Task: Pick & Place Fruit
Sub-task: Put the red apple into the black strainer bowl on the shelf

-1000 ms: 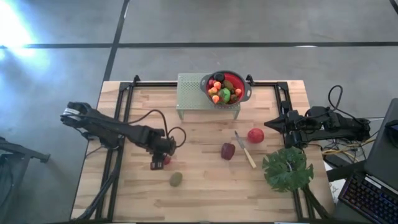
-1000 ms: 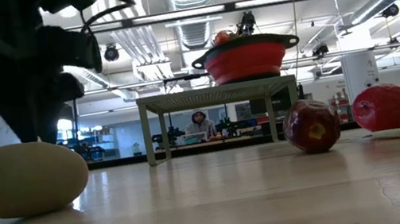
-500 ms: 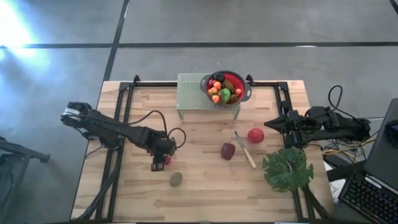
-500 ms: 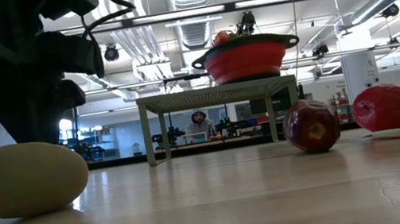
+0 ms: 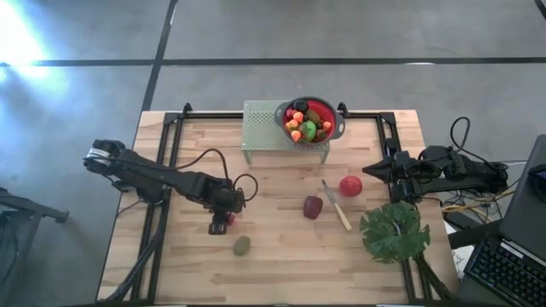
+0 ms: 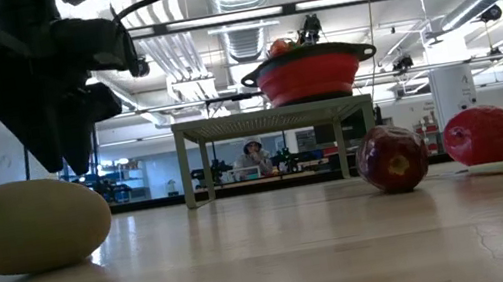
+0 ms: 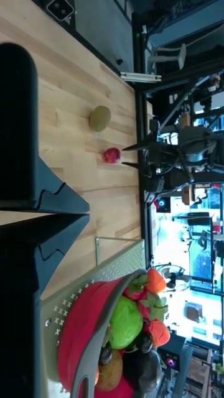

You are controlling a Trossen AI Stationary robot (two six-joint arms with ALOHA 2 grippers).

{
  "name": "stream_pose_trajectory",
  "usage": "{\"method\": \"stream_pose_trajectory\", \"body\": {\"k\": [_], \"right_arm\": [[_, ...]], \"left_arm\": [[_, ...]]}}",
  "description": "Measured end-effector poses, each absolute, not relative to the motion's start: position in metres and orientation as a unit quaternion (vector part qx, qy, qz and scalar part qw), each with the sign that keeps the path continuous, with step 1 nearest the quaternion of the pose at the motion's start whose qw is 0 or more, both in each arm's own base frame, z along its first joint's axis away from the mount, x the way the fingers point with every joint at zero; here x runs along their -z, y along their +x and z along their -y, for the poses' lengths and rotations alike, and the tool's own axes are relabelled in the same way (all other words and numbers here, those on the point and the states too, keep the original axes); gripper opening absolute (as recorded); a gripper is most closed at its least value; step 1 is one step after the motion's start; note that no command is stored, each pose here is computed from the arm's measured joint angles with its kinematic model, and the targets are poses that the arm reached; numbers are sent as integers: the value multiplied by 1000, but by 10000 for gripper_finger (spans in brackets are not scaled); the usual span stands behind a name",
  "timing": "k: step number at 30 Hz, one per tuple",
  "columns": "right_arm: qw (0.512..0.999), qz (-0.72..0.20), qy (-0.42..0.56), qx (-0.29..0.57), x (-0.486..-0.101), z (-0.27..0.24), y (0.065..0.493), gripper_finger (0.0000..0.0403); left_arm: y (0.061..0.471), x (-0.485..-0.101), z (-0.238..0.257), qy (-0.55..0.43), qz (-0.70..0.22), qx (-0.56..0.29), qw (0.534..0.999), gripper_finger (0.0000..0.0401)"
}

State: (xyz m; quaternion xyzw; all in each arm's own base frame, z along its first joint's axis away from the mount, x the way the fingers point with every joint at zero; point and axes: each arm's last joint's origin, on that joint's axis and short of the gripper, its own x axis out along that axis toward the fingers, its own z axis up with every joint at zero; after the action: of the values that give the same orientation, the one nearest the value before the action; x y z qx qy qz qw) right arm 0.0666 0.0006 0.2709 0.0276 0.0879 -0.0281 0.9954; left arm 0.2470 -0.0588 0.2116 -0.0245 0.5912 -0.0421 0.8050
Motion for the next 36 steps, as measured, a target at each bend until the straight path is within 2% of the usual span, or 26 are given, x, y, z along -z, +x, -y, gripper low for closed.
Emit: {"method": "stream_pose_trajectory", "body": {"k": [6,10,16,27,33,36], "right_arm": [[996,-81,27,28,-272,-1,67,8],[998,-40,-1,38,-281,0,70,8],[999,-3,24,20,-293,-1,70,8],[977,-195,70,41,-278,-3,102,9],[934,-330,95,97,-280,-1,109,10],[906,-395,96,116,-278,-1,111,27]], "left_arm": [[246,-211,58,-27,-598,38,800,172],[245,-211,58,-27,-598,38,800,172],[245,-211,58,-28,-598,38,800,172],[246,-211,58,-28,-597,37,801,172],[246,-211,58,-28,-597,37,801,172],[246,-211,58,-28,-597,38,801,172]]}}
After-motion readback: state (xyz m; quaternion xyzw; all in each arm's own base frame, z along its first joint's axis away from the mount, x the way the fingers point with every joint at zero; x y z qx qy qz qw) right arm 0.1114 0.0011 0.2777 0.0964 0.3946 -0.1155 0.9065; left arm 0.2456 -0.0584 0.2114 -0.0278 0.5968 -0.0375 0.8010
